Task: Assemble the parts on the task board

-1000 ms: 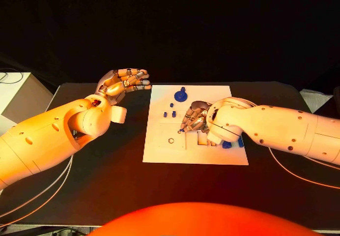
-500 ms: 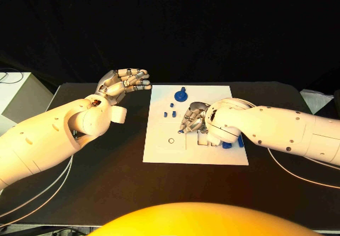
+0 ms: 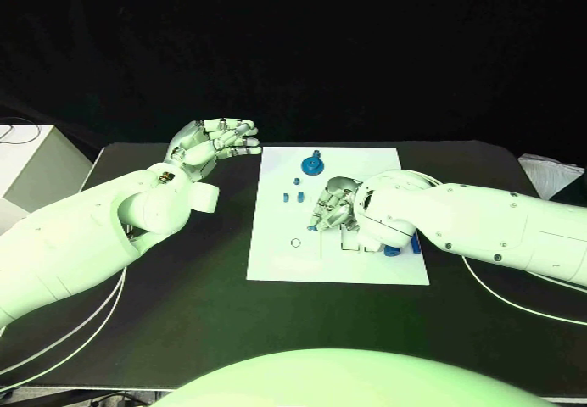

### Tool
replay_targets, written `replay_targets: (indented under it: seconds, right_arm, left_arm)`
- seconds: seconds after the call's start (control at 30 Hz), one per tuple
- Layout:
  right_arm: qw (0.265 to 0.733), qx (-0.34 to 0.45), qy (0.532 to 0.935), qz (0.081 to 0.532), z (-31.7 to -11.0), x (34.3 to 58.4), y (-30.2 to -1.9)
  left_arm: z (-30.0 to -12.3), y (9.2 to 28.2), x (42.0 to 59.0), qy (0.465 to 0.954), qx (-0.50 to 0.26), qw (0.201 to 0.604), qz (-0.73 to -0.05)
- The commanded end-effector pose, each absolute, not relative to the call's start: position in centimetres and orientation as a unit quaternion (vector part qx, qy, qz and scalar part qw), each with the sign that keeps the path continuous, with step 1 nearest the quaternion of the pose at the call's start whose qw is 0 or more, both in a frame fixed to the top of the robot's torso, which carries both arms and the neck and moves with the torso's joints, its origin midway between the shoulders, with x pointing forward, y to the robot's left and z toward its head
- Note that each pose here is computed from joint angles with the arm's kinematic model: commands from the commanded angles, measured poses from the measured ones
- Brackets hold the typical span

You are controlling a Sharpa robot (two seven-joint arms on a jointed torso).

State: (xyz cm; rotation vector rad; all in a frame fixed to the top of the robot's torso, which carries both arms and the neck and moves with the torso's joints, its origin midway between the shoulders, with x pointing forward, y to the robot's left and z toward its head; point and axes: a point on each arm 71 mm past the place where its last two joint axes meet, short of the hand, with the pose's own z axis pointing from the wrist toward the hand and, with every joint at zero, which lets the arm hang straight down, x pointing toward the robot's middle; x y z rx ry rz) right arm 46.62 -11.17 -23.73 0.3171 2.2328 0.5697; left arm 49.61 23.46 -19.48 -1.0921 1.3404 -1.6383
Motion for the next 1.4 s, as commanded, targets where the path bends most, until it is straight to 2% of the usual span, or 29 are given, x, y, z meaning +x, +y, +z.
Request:
replay_targets:
  seconds: [0.03,0.93,1.4]
  right_arm:
    - [0.394,0.114,0.885,0.221,-23.8,46.5,-11.1]
    - [0.42,0.099,0.877,0.209,-24.1,47.1,-10.3]
    - [0.415,0.102,0.874,0.231,-23.9,46.6,-9.5]
  left_arm:
    - [-19.4,23.3,49.6,0.522,-0.423,0.365,-0.645]
    - [-19.5,23.3,49.6,0.523,-0.422,0.363,-0.645]
    - [-19.5,23.2,49.6,0.524,-0.423,0.361,-0.645]
